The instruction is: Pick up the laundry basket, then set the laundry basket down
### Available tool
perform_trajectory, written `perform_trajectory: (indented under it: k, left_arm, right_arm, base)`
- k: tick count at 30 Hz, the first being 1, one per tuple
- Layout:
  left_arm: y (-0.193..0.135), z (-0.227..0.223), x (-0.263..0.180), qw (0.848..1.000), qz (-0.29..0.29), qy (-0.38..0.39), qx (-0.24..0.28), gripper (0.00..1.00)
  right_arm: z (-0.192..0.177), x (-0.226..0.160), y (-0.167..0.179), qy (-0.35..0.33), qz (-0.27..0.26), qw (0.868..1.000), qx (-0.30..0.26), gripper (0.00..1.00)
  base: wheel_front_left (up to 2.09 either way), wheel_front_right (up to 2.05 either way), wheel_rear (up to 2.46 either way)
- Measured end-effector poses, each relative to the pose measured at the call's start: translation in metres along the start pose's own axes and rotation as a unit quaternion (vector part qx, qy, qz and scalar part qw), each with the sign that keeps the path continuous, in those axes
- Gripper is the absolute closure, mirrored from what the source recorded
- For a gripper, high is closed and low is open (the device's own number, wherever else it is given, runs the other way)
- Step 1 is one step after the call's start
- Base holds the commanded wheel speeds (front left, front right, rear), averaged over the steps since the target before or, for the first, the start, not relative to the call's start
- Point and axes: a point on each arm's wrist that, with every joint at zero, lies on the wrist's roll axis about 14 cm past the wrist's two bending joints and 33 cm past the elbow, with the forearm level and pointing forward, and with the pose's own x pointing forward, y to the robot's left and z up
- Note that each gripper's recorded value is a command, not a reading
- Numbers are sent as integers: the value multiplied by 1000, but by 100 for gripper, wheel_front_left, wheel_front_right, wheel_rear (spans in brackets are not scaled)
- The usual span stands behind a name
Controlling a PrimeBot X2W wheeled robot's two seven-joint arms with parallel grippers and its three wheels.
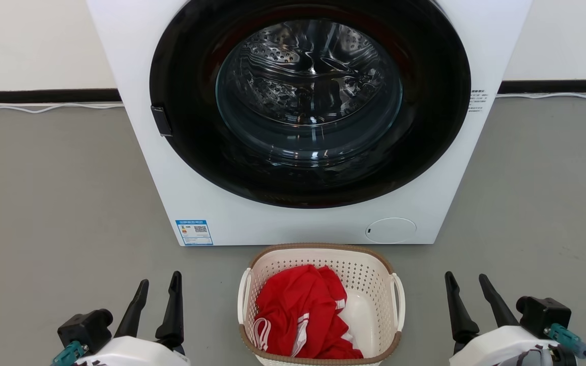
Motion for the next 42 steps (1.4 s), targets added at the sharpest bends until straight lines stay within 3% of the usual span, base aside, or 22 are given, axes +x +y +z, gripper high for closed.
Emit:
perform_trajectory:
  k: [27,42]
  left_arm:
    - [-12,-3,-2,987,-38,-10,156,0]
    - [-5,-16,-3,988,-31,11,149,0]
  right_arm:
    - [-13,-3,7,8,32,987,-156,0]
    - [-19,-2,3,18,30,986,-162,0]
  base:
    - [0,0,0]
    - [0,0,0]
